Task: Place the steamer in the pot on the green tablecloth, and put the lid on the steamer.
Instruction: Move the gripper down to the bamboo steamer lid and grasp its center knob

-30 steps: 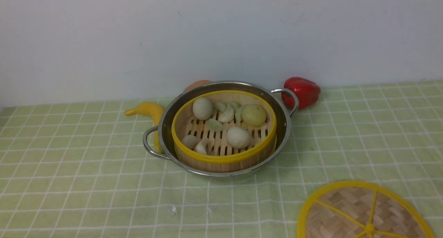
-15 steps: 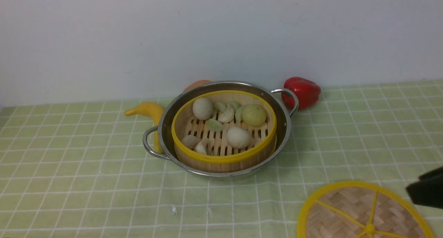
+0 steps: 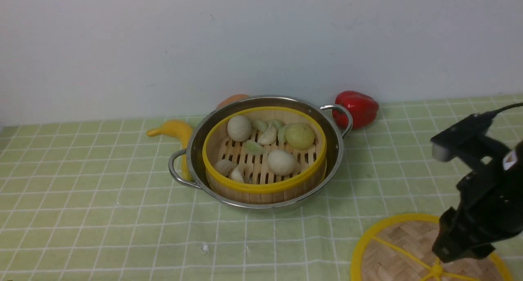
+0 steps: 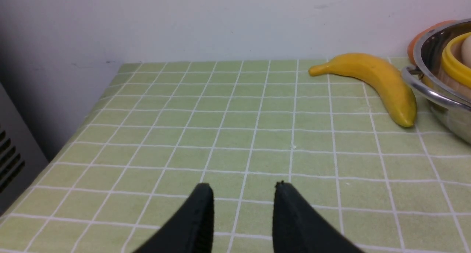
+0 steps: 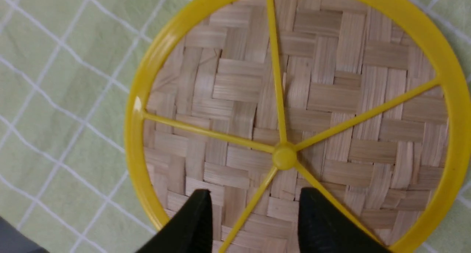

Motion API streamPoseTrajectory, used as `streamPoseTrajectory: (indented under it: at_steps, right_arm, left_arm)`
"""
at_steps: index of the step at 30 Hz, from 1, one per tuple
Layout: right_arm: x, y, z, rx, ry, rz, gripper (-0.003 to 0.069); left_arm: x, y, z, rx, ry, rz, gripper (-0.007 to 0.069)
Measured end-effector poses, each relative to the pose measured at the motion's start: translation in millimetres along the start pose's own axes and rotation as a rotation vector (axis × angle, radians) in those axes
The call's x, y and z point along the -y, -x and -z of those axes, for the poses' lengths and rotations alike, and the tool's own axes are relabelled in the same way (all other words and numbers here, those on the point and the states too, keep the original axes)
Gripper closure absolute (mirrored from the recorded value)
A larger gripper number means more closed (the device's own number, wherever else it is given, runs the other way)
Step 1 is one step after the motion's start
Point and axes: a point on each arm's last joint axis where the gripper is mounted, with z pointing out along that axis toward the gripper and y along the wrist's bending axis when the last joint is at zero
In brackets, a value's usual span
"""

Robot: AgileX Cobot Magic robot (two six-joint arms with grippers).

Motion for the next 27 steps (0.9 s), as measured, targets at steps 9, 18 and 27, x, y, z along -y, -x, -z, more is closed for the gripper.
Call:
streamPoseTrajectory:
  at_steps: [9, 18, 27]
  right_arm:
    - [0, 12, -39, -0.142, -0.072, -0.014, 0.0326]
    - [6, 19, -66, -0.182, -0.088, -0.010, 0.0326]
    - [9, 22, -78, -0.216, -0.100, -0.037, 0.0414]
  left_arm:
    - [0, 0, 0, 0.000, 0.000, 0.000, 0.0382]
    - [0, 0, 0, 0.000, 0.000, 0.000, 0.0382]
    - [0, 0, 0, 0.000, 0.000, 0.000, 0.0382]
